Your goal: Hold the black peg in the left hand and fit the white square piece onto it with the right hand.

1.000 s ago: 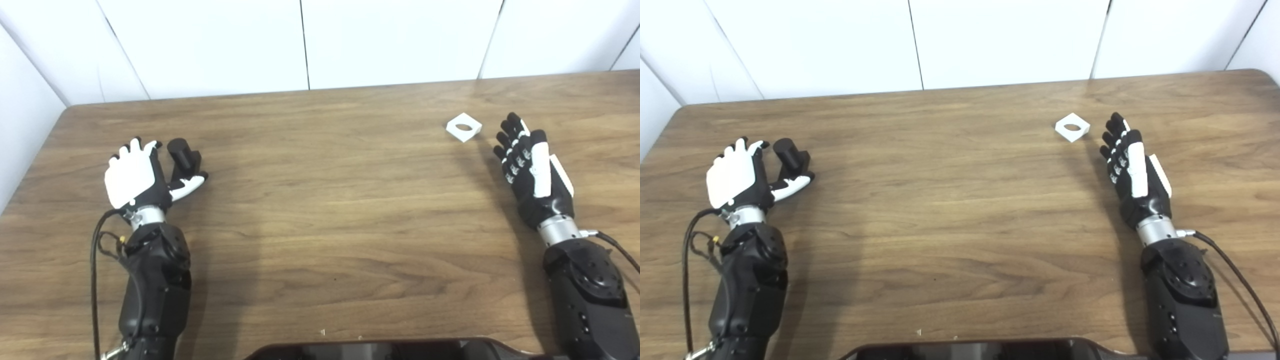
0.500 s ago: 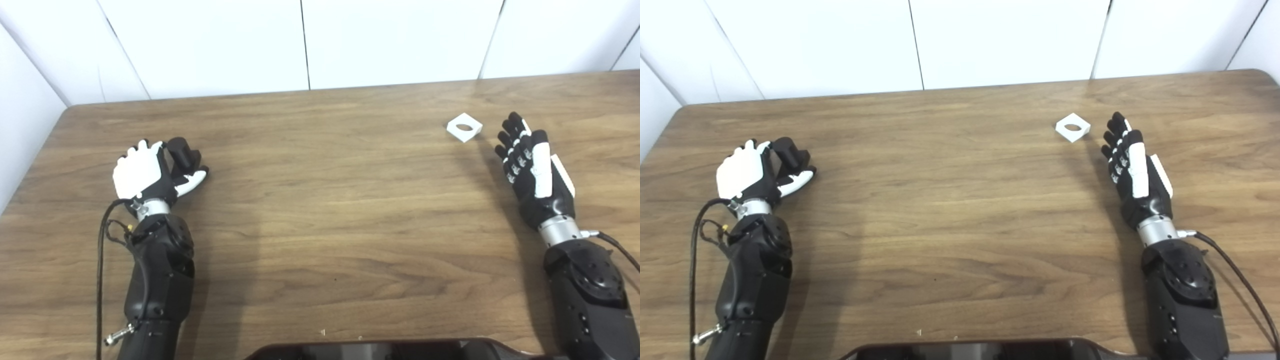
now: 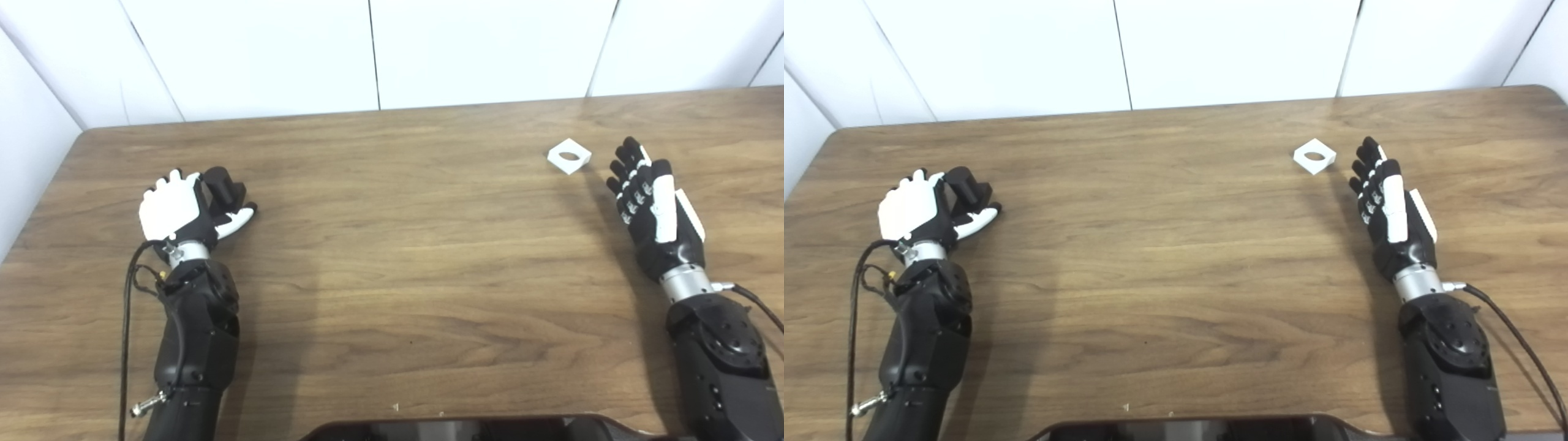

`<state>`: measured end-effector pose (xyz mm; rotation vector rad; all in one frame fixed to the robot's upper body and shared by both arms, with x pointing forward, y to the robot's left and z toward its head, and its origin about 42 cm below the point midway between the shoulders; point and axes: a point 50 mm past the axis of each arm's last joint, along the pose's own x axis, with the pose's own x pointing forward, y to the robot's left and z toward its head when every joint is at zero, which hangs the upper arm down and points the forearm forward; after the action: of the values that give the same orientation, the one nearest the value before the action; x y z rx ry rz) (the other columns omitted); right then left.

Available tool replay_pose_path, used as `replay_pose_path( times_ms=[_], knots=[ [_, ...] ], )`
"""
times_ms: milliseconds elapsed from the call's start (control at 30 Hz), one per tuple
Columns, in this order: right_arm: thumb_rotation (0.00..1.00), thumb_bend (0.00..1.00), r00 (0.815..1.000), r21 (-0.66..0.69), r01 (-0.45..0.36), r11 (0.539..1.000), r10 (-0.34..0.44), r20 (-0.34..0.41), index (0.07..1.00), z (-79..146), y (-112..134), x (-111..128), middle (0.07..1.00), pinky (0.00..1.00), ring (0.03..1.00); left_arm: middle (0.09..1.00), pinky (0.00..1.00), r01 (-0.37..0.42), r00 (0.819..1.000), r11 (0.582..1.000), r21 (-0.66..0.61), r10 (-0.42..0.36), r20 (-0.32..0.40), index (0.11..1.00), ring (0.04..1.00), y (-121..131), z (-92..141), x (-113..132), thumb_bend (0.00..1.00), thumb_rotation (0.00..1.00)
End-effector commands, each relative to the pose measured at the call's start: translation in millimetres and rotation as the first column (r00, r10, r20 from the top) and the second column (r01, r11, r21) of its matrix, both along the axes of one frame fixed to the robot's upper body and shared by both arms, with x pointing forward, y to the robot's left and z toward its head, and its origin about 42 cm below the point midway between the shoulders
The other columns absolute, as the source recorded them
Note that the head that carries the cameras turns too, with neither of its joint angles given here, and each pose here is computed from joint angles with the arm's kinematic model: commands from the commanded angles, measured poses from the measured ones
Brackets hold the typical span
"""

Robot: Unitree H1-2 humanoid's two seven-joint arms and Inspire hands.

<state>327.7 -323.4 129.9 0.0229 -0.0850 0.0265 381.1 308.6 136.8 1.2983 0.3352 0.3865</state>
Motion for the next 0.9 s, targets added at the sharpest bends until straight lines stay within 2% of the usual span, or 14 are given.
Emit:
replay_pose_path(
  times_ms=[0, 167, 367, 533, 867],
  knots=[
    [1.0, 0.61, 0.999, 0.028, 0.002, 1.0, -0.001, -0.049, 1.0, -21.2, 1.4, -12.4, 1.0, 1.0, 1.0, 0.997, 1.0, -0.004, 0.999, 0.999, 0.05, 0.002, 0.042, 0.833, 1.0, 3.7, 21.0, 11.9, 0.75, 0.57],
    [1.0, 0.63, 0.998, 0.025, -0.002, 1.0, 0.003, -0.057, 1.0, -21.0, 1.3, -11.1, 1.0, 1.0, 1.0, 0.977, 1.0, -0.005, 1.0, 0.999, 0.051, 0.004, 0.024, 0.764, 1.0, 4.1, 21.3, 10.6, 0.74, 0.57],
    [1.0, 0.63, 0.998, 0.021, -0.007, 1.0, 0.008, -0.054, 1.0, -19.8, -1.2, -9.7, 1.0, 1.0, 1.0, 0.955, 1.0, -0.007, 0.999, 0.999, 0.052, 0.005, 0.038, 0.7, 1.0, 2.3, 21.9, 9.9, 0.74, 0.53],
    [1.0, 0.64, 0.998, 0.015, -0.012, 1.0, 0.012, -0.054, 1.0, -19.5, -2.5, -8.4, 1.0, 1.0, 1.0, 0.94, 1.0, -0.009, 0.999, 0.999, 0.034, 0.007, 0.05, 0.646, 1.0, 1.9, 21.1, 11.0, 0.72, 0.45],
    [1.0, 0.65, 0.999, 0.003, -0.009, 1.0, 0.009, -0.047, 1.0, -19.0, -3.9, -6.0, 1.0, 1.0, 1.0, 0.929, 1.0, -0.002, 0.996, 1.0, 0.007, 0.001, 0.09, 0.609, 1.0, 1.0, 18.5, 11.7, 0.7, 0.29]
  ],
)
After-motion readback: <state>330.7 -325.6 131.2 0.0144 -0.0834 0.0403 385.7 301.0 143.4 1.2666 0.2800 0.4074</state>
